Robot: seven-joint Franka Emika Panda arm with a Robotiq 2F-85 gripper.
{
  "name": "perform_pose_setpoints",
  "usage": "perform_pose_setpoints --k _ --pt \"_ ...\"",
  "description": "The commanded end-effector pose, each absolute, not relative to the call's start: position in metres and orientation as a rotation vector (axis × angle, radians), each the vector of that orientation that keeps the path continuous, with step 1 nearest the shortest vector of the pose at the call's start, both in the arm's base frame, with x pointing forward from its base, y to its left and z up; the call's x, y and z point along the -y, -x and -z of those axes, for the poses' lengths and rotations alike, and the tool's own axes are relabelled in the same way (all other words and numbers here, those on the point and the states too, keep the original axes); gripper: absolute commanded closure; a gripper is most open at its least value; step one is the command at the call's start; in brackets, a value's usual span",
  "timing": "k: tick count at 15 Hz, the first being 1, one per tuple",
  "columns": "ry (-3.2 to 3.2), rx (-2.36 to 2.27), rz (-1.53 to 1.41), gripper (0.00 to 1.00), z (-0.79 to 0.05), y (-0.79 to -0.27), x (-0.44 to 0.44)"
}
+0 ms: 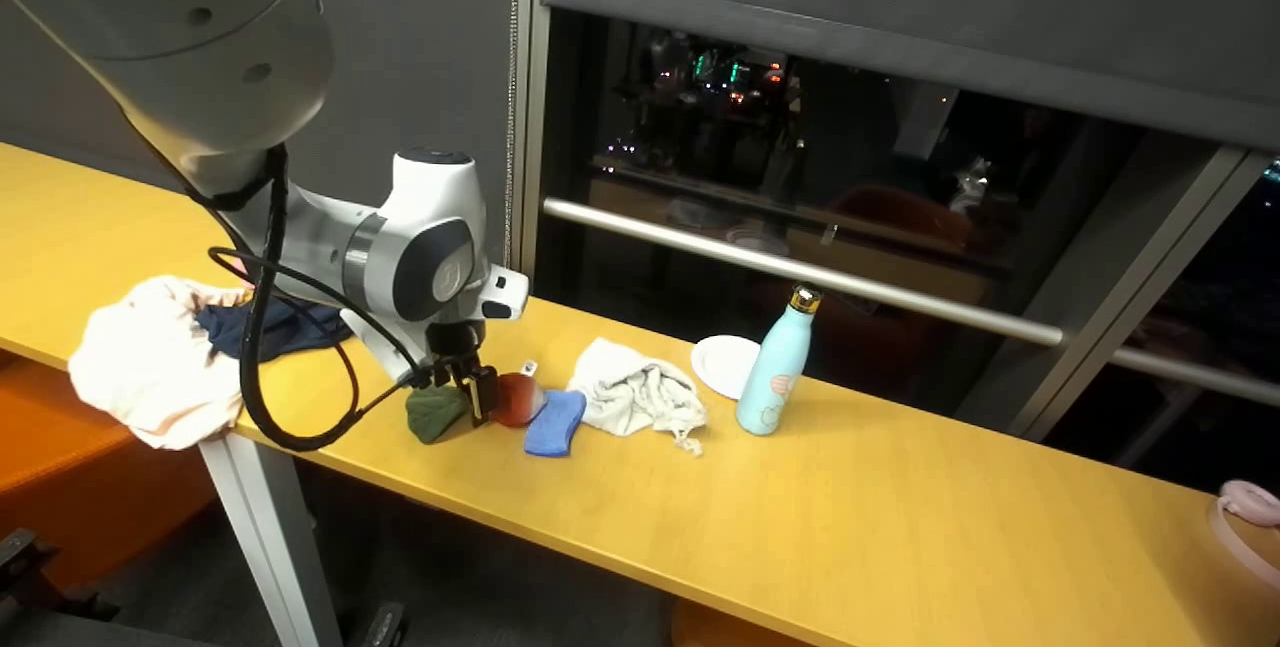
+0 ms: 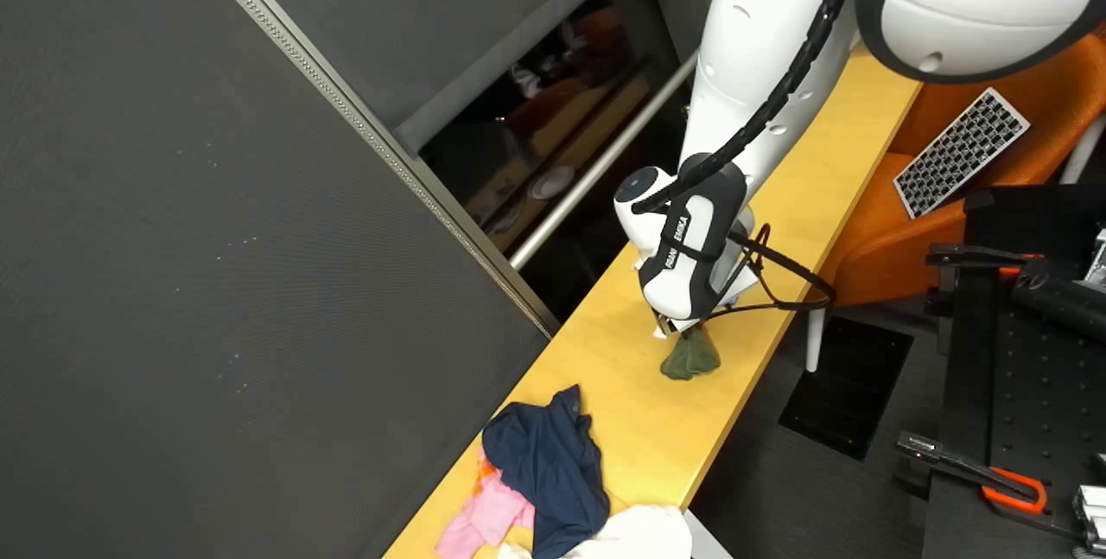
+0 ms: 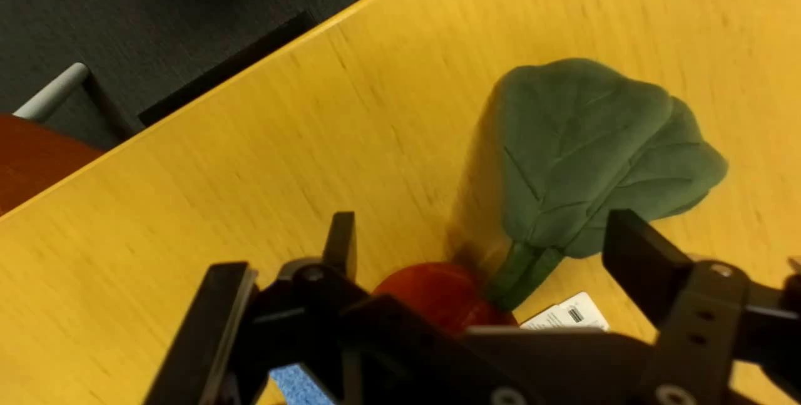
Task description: Pick up the orange toy with green leaves and move it to the left of the blue object, place the green leaves facing the window
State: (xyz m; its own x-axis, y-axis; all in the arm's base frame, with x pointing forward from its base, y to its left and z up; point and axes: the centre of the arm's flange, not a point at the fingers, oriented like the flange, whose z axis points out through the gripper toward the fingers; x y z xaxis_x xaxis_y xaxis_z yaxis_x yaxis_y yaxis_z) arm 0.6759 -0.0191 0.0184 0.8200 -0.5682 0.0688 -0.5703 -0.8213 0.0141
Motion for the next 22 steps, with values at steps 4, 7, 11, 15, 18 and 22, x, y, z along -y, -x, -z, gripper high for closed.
perform_pose_setpoints --k 4,7,11,15,18,22 --pt "-2.983 0.948 -0.115 0.0 -0.001 -0.677 0.004" --pt "-2.971 0.967 -0.064 0.0 0.014 -0.667 0.006" --pt "-2.942 0.986 -0.018 0.0 0.035 -0.66 0.014" --pt "-2.919 0.998 -0.024 0.0 0.03 -0.662 0.019" --pt "-2.898 1.015 -0.041 0.0 0.018 -0.674 0.022" --pt "-2.898 1.046 -0.032 0.0 -0.002 -0.686 0.018"
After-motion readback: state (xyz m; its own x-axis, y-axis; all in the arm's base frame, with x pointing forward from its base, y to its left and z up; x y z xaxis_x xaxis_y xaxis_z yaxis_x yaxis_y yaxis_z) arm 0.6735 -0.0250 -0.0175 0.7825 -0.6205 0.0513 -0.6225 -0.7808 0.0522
